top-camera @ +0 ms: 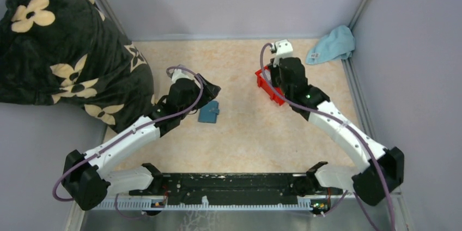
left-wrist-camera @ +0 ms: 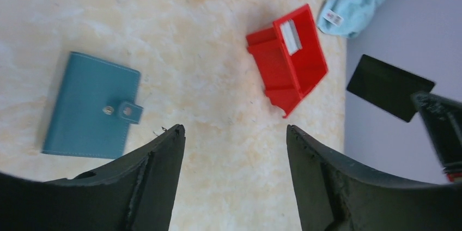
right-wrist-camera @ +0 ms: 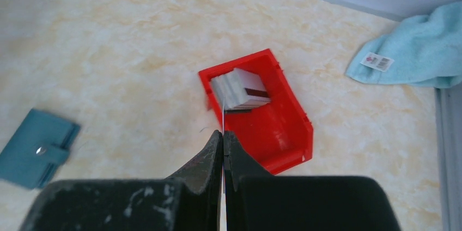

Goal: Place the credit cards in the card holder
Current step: Pick up the credit card from the storage box.

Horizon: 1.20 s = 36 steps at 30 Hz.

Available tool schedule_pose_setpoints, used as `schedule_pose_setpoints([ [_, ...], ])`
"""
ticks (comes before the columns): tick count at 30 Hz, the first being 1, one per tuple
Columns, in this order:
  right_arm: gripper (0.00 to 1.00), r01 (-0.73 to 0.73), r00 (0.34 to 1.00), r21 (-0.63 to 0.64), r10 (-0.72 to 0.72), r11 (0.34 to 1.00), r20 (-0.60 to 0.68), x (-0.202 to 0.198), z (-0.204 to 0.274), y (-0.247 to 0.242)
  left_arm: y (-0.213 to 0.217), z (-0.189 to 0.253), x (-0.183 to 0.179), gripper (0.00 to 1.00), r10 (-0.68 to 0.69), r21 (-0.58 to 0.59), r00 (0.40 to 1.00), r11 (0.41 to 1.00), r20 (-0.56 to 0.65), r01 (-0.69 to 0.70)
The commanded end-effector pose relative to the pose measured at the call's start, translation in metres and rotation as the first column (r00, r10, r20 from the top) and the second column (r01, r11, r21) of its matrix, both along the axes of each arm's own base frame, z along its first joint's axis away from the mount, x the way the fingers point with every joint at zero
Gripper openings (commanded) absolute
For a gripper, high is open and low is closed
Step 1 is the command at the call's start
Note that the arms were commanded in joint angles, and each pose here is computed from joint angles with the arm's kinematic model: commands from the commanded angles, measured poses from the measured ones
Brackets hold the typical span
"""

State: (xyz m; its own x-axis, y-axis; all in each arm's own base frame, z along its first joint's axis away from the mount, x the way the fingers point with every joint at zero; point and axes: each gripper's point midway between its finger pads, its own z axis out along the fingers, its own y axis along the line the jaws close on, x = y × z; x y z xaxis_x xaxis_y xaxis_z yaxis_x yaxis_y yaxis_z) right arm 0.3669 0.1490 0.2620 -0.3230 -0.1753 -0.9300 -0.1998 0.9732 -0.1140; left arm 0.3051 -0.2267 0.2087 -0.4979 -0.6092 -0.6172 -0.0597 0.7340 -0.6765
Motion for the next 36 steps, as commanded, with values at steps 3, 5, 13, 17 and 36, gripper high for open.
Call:
schedule_pose_setpoints([
  [3, 0.00, -0.211, 0.972, 0.045, 0.205, 0.976, 0.119, -0.066, 0.012, 0.033, -0.042, 0.047, -0.030, 0.80, -0.223, -0.192, 0.974, 0.959, -0.045, 0.210],
  [5, 0.00, -0.245, 0.959, 0.043, 0.235, 0.969, 0.157, -0.084, 0.014, 0.039, -0.050, 0.048, -0.040, 0.83, -0.263, -0.237, 0.960, 0.943, -0.097, 0.235],
  [13, 0.00, -0.301, 0.917, -0.091, 0.314, 0.949, 0.245, -0.130, 0.014, 0.068, -0.083, 0.050, -0.071, 0.99, -0.479, -0.425, 0.852, 0.830, -0.213, 0.360],
  [17, 0.00, -0.324, 0.889, -0.125, 0.347, 0.938, 0.297, -0.141, 0.019, 0.077, -0.091, 0.045, -0.083, 0.98, -0.544, -0.470, 0.801, 0.791, -0.250, 0.391],
  [36, 0.00, -0.363, 0.786, -0.386, 0.501, 0.848, 0.361, -0.186, 0.016, 0.120, -0.099, 0.031, -0.090, 0.93, -0.612, -0.645, 0.721, 0.700, -0.323, 0.305],
])
